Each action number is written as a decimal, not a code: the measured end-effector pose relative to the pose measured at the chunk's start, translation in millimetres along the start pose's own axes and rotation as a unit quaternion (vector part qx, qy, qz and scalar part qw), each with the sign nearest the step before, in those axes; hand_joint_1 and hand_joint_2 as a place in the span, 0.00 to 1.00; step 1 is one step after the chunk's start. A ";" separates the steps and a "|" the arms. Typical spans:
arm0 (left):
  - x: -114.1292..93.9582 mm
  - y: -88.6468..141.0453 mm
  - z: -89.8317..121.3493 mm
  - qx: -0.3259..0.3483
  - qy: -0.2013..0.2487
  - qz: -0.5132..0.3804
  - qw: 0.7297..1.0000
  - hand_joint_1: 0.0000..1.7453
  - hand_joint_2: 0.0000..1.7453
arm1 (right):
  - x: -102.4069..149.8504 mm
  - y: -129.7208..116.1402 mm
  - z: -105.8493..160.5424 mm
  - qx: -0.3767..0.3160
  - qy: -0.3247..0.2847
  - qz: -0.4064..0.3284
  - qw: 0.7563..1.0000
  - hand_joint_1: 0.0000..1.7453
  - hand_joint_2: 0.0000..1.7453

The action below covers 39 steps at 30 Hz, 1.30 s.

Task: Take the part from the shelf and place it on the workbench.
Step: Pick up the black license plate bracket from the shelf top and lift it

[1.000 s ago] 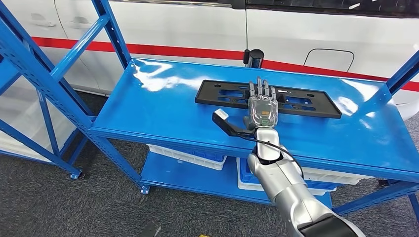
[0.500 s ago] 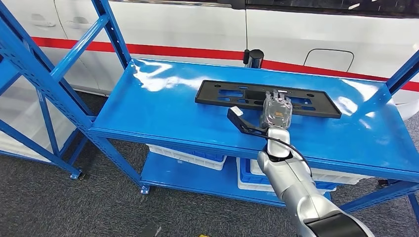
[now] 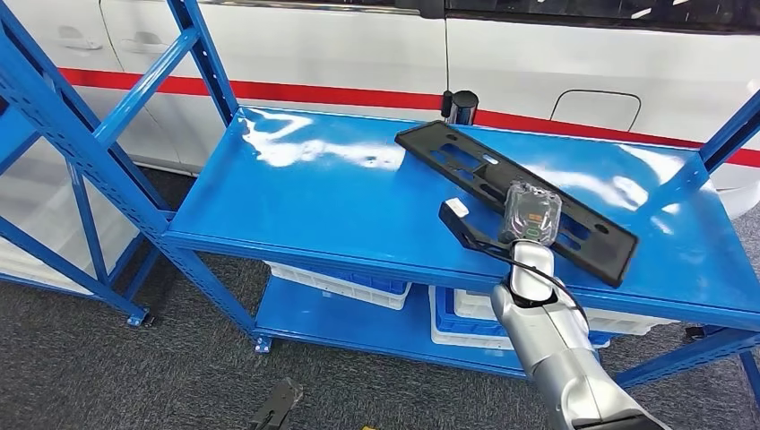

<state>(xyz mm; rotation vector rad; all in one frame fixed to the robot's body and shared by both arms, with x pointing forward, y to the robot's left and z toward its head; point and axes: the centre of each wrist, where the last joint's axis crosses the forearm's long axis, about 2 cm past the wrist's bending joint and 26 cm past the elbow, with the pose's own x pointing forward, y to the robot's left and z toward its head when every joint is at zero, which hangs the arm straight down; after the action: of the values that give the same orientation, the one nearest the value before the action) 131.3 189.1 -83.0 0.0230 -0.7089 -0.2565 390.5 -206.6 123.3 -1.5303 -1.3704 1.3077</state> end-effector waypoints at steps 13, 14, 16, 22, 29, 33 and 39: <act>-29.0 21.6 7.5 0.054 -0.105 0.060 0.991 0.00 0.00 | -19.5 -48.6 8.2 -0.113 -0.055 -0.069 0.990 1.00 1.00; -33.0 23.6 8.9 0.058 -0.102 0.062 0.991 0.00 0.00 | -22.0 -54.8 6.9 -0.124 -0.051 -0.072 0.988 1.00 1.00; -37.1 26.1 10.4 0.063 -0.097 0.065 0.991 0.00 0.00 | -25.2 -63.2 6.0 -0.139 -0.046 -0.076 0.986 1.00 1.00; -40.6 28.4 11.7 0.083 -0.083 0.072 0.990 0.00 0.00 | -28.5 -83.5 7.5 -0.217 -0.064 -0.131 0.965 1.00 1.00; -44.7 25.4 14.2 0.088 -0.048 0.109 0.989 0.00 0.00 | -34.7 -142.1 8.9 -0.321 -0.087 -0.267 0.905 1.00 1.00; -49.9 22.8 17.0 0.072 -0.010 0.162 0.984 0.00 0.00 | -36.4 -153.5 12.1 -0.292 -0.125 -0.416 0.852 1.00 1.00; -55.3 22.5 19.9 0.081 0.034 0.182 0.979 0.00 0.00 | -34.9 -148.8 19.4 -0.233 -0.183 -0.548 0.782 1.00 1.00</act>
<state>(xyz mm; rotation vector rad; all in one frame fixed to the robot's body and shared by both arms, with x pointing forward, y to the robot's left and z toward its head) 83.2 225.5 -100.9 0.0564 -0.6514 0.1523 333.4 -212.7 266.3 -0.4245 -2.4188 0.4993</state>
